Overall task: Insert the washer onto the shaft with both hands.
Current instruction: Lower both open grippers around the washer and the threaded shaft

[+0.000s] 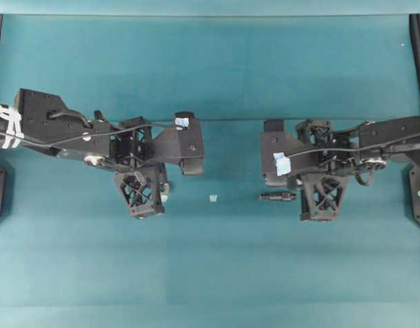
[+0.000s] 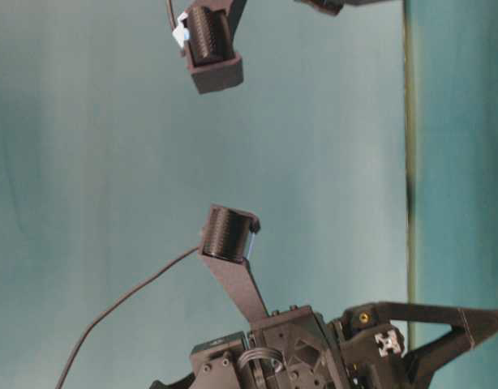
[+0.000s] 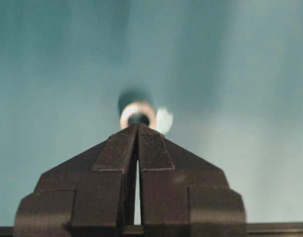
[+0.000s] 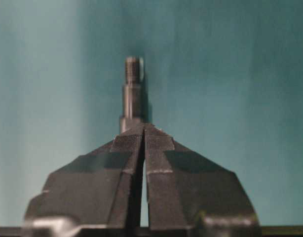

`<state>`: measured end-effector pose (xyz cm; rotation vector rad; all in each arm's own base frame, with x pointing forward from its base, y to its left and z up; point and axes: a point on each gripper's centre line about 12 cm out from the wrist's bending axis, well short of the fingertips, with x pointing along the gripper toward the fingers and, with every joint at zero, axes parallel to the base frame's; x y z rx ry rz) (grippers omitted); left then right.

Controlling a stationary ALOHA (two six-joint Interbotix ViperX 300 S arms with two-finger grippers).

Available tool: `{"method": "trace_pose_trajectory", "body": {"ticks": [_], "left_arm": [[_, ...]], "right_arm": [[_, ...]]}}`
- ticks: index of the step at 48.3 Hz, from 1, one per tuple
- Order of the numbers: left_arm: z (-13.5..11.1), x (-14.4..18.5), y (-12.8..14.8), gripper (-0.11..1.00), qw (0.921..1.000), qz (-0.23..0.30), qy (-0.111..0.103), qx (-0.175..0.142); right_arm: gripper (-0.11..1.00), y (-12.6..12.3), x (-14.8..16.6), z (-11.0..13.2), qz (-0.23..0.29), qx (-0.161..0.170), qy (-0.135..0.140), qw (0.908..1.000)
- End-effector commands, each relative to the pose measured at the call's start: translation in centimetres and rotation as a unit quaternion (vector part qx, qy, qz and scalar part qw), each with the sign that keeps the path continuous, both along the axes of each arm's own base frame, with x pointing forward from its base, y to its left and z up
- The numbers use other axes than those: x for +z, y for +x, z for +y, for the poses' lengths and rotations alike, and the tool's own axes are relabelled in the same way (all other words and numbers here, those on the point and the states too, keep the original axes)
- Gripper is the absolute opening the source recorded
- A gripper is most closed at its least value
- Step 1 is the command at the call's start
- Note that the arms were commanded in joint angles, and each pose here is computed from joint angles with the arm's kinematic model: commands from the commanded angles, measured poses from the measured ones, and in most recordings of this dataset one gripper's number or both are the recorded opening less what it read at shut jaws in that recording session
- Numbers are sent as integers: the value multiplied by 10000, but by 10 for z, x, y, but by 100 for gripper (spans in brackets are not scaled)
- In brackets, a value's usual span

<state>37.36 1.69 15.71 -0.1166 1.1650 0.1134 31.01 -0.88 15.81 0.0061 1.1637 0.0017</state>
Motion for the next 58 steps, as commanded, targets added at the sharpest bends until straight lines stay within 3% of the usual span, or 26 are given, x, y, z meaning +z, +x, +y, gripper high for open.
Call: {"method": "trace_pose_trajectory", "body": {"ticks": [1, 6, 11, 21, 23, 26, 58], "left_arm": [[-1, 1, 2, 2, 9999, -130, 23, -30], [-1, -4, 0, 4, 9998, -176, 23, -34], [-1, -10, -1, 24, 9998, -167, 30, -57], [-1, -13, 0, 86, 9997, -148, 82, -176], [0, -15, 0, 92, 9997, -109, 95, -204], [-2, -18, 0, 88, 9996, -85, 112, -262], [-2, -31, 0, 89, 9978, 101, 239, -604]], "right_arm": [[-6, 6, 4, 1, -145, 45, -25, 9999], [-1, 7, 2, 1, -115, 45, -24, 9999], [12, 7, -1, 1, -53, 46, -22, 10000], [69, 10, -7, 0, 39, 22, -13, 10000], [80, 10, -7, 0, 55, 31, -25, 10000], [93, 10, -8, 0, 70, 35, -30, 10000], [90, -4, -33, 11, 453, 190, -17, 9988]]}}
